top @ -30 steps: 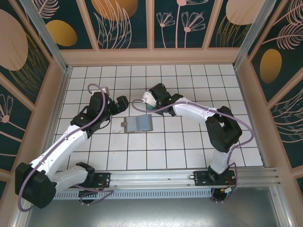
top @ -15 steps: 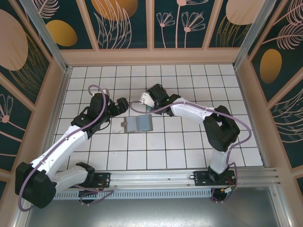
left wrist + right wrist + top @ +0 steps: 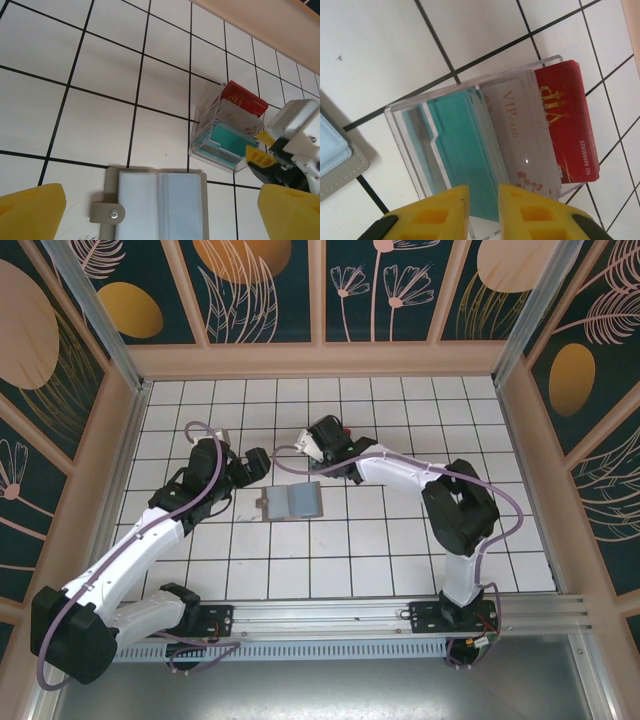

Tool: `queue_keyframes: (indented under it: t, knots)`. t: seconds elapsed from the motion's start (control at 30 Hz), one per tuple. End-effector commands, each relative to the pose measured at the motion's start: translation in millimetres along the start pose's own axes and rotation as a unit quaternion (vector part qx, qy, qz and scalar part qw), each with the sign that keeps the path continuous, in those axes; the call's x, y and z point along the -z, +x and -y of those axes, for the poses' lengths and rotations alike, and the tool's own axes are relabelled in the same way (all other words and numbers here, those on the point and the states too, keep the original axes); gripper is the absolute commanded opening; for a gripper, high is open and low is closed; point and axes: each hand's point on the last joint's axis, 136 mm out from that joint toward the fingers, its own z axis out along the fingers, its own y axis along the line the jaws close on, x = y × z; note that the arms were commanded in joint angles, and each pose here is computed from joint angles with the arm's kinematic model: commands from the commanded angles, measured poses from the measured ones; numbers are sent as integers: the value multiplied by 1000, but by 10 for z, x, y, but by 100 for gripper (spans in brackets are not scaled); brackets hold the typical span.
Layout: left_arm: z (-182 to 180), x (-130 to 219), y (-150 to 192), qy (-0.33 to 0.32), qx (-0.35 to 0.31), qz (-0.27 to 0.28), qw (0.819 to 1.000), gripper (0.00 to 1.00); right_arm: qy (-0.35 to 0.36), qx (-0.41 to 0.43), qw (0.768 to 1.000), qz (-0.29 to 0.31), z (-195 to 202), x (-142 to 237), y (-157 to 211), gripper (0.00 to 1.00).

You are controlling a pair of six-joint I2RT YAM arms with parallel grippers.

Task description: Take the credit cards out of the card holder

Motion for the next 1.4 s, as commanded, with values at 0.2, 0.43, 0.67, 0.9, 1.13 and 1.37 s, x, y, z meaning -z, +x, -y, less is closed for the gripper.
queue_keyframes:
  t: [0.2, 0.43, 0.67, 0.9, 1.13, 1.37]
  knots:
    - [-346, 29, -220, -89, -6, 77, 993, 98, 103, -275, 944, 152, 978, 943, 7, 40]
    - [-747, 131, -438, -185, -17, 179, 966, 98, 181, -450, 846, 219, 1339, 1456, 837, 99]
    - [-1017, 154, -600, -262, -90, 219, 935, 98, 242, -569, 756, 212, 1520, 1503, 1783, 99]
    - [-1696, -122, -708, -357, -89, 193, 910, 99, 282, -609, 729, 136, 1667, 1194, 2467, 99]
    - [-2043, -240, -791, -339, -81, 235, 908, 99, 346, -591, 724, 80, 1777, 932, 2858, 99]
    - [-2081, -205, -930, -301, -74, 316, 897, 99, 349, -590, 717, 130, 1921, 811, 2971, 99]
